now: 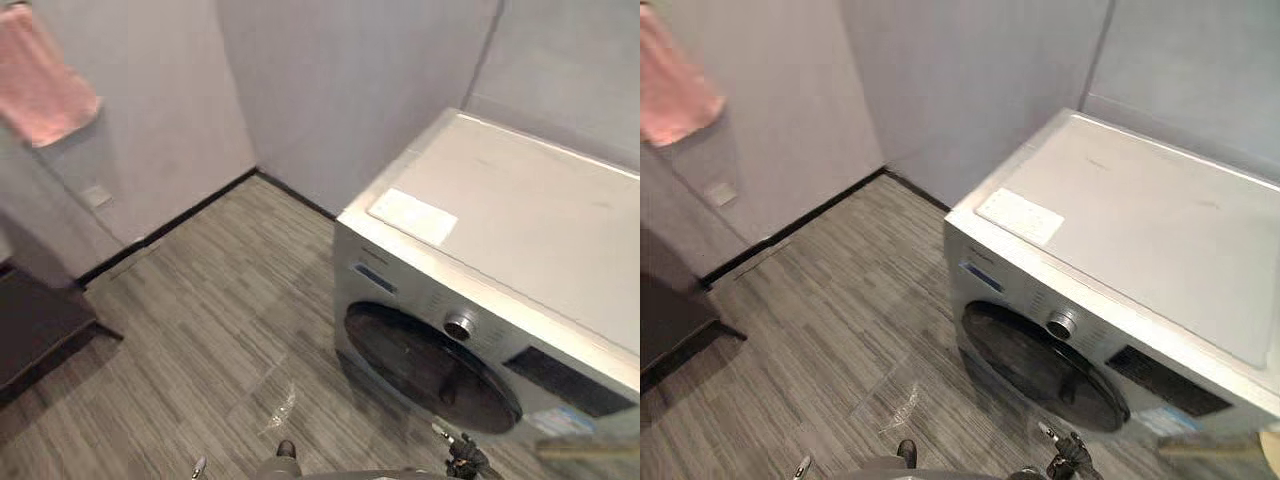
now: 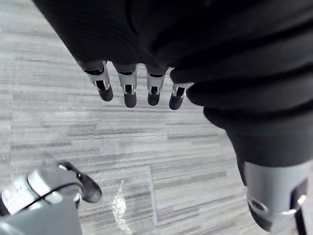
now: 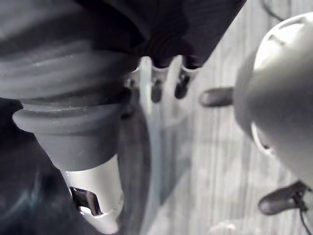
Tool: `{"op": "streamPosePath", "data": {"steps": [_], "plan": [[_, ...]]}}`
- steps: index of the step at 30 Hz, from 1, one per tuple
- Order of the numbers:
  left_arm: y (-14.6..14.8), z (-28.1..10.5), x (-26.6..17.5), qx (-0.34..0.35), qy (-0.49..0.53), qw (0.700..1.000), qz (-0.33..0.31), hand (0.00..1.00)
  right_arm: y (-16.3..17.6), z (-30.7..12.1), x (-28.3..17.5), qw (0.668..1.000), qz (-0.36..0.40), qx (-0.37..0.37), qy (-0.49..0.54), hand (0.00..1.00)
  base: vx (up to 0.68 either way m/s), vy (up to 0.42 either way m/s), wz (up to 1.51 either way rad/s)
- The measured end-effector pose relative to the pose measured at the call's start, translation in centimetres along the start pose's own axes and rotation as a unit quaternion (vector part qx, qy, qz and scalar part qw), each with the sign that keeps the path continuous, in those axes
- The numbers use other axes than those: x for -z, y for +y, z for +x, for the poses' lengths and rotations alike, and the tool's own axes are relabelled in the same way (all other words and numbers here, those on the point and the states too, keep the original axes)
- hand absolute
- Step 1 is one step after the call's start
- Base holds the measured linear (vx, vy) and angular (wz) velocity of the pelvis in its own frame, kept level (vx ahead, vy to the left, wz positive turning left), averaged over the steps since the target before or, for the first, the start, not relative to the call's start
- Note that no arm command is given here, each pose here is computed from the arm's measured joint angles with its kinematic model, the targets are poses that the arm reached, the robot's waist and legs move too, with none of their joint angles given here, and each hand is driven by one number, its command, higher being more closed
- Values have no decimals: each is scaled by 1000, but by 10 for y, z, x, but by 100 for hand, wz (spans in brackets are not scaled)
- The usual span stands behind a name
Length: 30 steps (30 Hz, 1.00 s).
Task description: Pick up the laundry basket with both hands and put the clothes into the washing machine.
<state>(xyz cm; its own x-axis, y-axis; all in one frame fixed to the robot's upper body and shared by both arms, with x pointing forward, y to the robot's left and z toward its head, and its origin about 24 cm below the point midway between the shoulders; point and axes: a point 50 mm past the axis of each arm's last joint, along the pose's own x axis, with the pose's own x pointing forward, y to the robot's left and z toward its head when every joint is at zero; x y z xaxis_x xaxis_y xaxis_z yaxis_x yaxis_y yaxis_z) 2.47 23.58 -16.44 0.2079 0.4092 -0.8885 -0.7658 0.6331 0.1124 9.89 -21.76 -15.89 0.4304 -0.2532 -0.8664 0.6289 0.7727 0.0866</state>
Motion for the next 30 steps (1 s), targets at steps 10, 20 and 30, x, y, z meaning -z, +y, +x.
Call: {"op": "streamPosePath", "data": {"steps": [10, 20, 30], "plan": [[-25, -6, 16, 41, 21, 999, -11, 0, 47, -1, -13, 995, -49, -73, -35, 0, 21, 152, 82], [-72, -5, -30, 107, -61, 992, 32, 0, 63, -14, 2, 991, -22, -128, -40, 0, 84, -151, 100], [-68, -10, -11, 99, -41, 994, 0, 0, 79, -10, 12, 988, -61, -139, -1, 0, 70, -117, 84]]}}
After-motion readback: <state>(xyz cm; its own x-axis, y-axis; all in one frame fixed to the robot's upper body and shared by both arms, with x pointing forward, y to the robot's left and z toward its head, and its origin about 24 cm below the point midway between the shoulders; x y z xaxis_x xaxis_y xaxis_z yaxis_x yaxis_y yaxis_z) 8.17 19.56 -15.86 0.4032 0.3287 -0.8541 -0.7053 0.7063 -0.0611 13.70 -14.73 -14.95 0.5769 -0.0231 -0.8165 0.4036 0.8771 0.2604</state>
